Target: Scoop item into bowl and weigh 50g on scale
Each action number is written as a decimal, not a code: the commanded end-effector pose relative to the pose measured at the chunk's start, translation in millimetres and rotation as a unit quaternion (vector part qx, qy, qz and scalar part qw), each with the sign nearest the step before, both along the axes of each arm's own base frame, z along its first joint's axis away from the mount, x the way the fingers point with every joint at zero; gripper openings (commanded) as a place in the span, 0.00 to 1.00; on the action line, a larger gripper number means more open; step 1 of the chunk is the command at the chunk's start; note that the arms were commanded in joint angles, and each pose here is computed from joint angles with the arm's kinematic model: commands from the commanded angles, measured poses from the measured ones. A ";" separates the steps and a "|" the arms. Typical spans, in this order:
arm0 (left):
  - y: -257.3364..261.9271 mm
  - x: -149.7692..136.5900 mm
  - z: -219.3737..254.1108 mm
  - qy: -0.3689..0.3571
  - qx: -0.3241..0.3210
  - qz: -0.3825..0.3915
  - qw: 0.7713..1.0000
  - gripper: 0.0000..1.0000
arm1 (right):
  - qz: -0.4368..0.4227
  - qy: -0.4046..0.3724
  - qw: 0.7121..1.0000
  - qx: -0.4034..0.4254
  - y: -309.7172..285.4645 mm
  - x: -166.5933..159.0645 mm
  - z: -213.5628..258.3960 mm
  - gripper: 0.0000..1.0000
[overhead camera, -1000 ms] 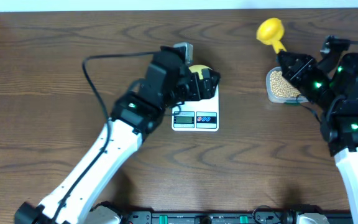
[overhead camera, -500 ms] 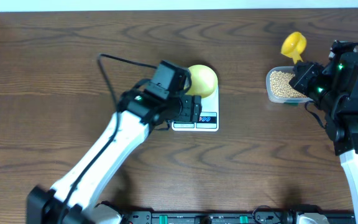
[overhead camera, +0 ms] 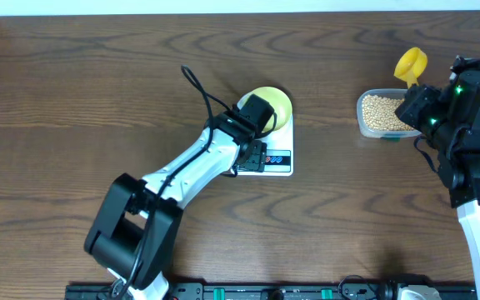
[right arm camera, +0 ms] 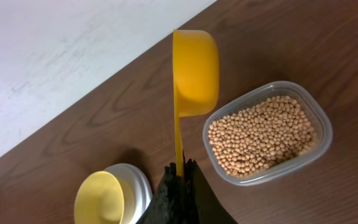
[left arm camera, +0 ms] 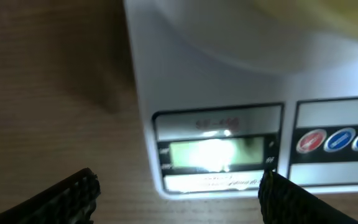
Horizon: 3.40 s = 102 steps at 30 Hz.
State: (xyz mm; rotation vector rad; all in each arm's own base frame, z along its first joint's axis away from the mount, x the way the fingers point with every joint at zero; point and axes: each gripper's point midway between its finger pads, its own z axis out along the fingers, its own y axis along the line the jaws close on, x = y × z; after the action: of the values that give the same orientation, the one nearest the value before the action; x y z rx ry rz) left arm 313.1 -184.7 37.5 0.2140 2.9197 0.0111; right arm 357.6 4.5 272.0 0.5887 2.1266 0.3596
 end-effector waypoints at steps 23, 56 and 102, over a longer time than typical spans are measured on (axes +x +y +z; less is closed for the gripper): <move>-28.5 -3.7 -18.4 0.029 -0.058 -0.042 0.997 0.85 | -0.001 -0.024 1.000 -0.013 -3.5 4.0 14.9 0.01; -24.2 -4.3 -2.2 -0.083 -0.124 -0.024 0.988 0.79 | 0.003 -0.039 0.999 -0.026 -4.8 7.9 21.0 0.01; -36.2 10.6 -19.1 -0.102 -0.100 0.001 0.990 0.79 | 0.009 -0.034 0.999 -0.021 -2.0 6.5 18.8 0.01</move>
State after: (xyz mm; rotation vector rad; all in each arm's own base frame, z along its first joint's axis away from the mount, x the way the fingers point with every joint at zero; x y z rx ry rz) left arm 320.8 -217.9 23.7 0.1709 2.6831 -0.2508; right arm 363.9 4.1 281.4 0.5406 2.0890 0.3481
